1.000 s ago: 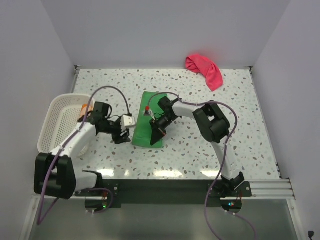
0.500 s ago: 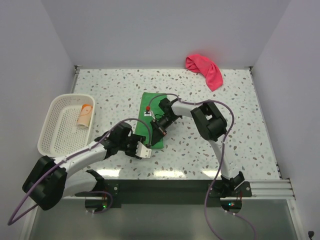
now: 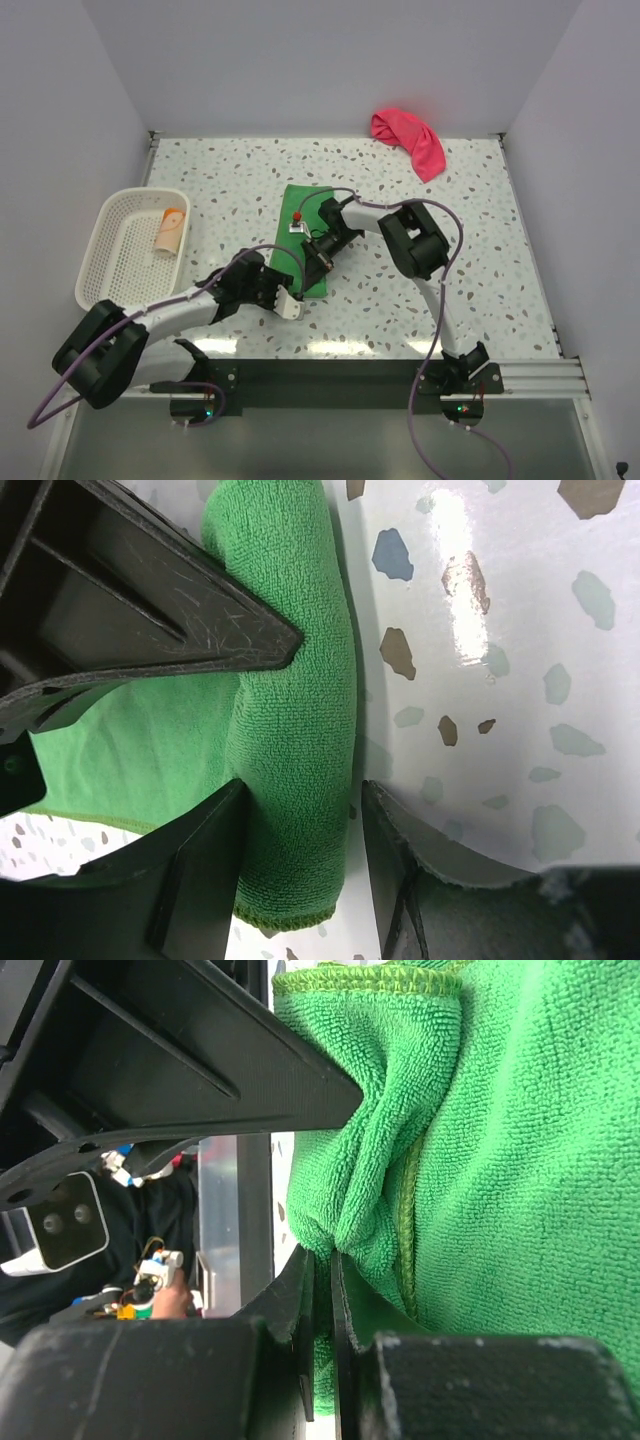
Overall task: Roll the towels
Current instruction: Roll the towel
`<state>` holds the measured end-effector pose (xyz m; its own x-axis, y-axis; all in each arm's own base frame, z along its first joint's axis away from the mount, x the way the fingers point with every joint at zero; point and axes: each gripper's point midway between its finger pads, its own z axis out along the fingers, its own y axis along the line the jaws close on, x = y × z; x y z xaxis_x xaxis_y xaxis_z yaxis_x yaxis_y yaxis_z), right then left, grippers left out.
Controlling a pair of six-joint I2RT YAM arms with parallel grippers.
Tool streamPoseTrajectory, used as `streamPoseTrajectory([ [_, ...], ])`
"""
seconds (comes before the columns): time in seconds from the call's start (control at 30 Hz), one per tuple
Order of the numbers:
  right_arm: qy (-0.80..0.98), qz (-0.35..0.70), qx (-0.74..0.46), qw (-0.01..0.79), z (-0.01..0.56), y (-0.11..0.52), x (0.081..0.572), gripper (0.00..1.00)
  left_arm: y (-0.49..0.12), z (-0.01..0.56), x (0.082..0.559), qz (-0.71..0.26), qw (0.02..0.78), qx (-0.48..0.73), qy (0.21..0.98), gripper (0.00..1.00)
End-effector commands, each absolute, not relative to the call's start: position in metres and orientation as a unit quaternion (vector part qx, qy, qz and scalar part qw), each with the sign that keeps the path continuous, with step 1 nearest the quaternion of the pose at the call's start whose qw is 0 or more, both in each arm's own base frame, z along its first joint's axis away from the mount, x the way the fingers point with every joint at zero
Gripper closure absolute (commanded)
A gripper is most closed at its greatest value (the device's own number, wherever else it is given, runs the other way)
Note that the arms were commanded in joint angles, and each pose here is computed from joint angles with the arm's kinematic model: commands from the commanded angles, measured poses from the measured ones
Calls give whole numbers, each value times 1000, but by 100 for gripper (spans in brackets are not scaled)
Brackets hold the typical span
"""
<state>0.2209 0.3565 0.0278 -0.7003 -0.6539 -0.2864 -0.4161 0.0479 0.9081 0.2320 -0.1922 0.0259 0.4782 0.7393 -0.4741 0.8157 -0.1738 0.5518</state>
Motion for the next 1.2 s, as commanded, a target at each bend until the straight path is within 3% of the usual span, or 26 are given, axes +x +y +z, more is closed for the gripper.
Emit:
streamPoseTrajectory([
  [0.0,-741,-528,391,139,-13,340,207,100,-191,20,235,-25,396,778,488,46],
  [0.17,-744,-523,392,137,-15,340,209,100,-193,7,224,-41,373,793,480,49],
  [0.3,-748,-513,405,114,-7,342,217,100,-190,-4,213,-73,312,808,494,72],
  [0.37,-755,-506,404,106,-1,340,222,100,-186,-9,204,-98,262,814,510,77],
  [0.4,-759,-500,405,98,-1,339,226,76,-191,-2,206,-108,258,812,512,82],
  [0.43,-764,-496,403,86,8,336,232,64,-190,-4,202,-121,243,805,527,84],
  [0.57,-787,-468,400,34,30,320,257,45,-185,-2,179,-171,192,790,556,91],
  [0.87,-829,-346,374,-231,113,252,332,46,-190,7,174,-271,107,687,665,92],
  [0.97,-814,-315,402,-276,133,239,325,47,-193,10,178,-330,77,634,695,94],
  [1.17,-788,-263,478,-284,129,250,295,52,-190,4,205,-401,18,542,738,92],
])
